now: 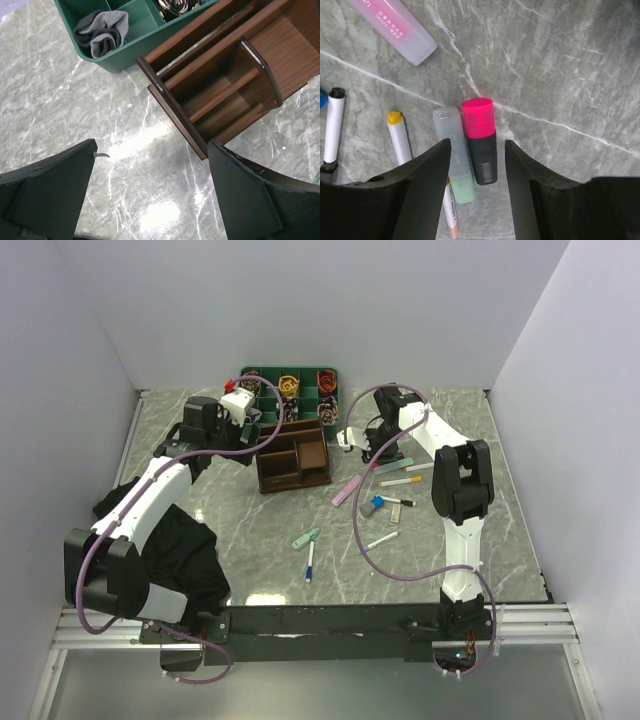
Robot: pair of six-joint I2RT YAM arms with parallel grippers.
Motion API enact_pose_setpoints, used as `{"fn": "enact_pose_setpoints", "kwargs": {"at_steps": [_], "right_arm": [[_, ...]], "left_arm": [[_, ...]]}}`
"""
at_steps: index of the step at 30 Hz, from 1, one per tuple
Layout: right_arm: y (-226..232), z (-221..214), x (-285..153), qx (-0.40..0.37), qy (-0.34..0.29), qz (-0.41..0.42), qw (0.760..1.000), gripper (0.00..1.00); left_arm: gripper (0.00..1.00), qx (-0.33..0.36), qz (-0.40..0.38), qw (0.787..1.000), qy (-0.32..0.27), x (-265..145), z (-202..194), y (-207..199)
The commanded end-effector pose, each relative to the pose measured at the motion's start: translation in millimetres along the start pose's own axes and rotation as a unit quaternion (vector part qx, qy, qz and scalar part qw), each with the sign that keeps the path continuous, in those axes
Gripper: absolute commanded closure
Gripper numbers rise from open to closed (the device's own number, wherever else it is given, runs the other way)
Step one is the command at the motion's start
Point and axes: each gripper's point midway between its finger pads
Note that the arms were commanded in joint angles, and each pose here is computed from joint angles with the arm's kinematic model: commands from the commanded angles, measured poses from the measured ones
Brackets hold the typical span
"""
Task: Sort the stationery into containers
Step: Pick up the pen from the center of the board.
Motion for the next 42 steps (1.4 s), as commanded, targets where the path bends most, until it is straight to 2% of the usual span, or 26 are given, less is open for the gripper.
{"fn": "enact_pose_setpoints", "kwargs": {"at_steps": [1,8,17,29,42], "right_arm": [[2.3,-0.1,-1.5,0.008,0.000,0.007,1.000,0.46],[-10.4,1.2,5.0,0.029,-0.002,-0.006,1.000,0.52],[5.3,-3.5,16.0,0.029,0.010,0.011,0.999,0.53],[-13.1,-8.7,30.1,0.030,0.019,-0.013,0.999,0.53],[-6.5,-11.2,33.5,0.035,0.038,0.007,0.999,0.55]], "left_arm": [[0.01,0.003,0.004,1.000,-0.012,3.6,7.2,3.8],[0.01,0.001,0.004,1.000,-0.014,4.9,9.0,4.0],[0.01,0.002,0.008,1.000,-0.009,4.2,4.7,4.8],[0.01,-0.001,0.008,1.000,-0.007,6.9,5.5,5.4],[0.00,-0.005,0.005,1.000,-0.012,6.4,8.5,4.1]]}}
Point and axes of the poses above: each gripper's point midway between its finger pads, its own x axis out along the fingers, its own y axis along the line the jaws close on, z = x × y, and after that the axes turned 3 degrees about x, right-handed
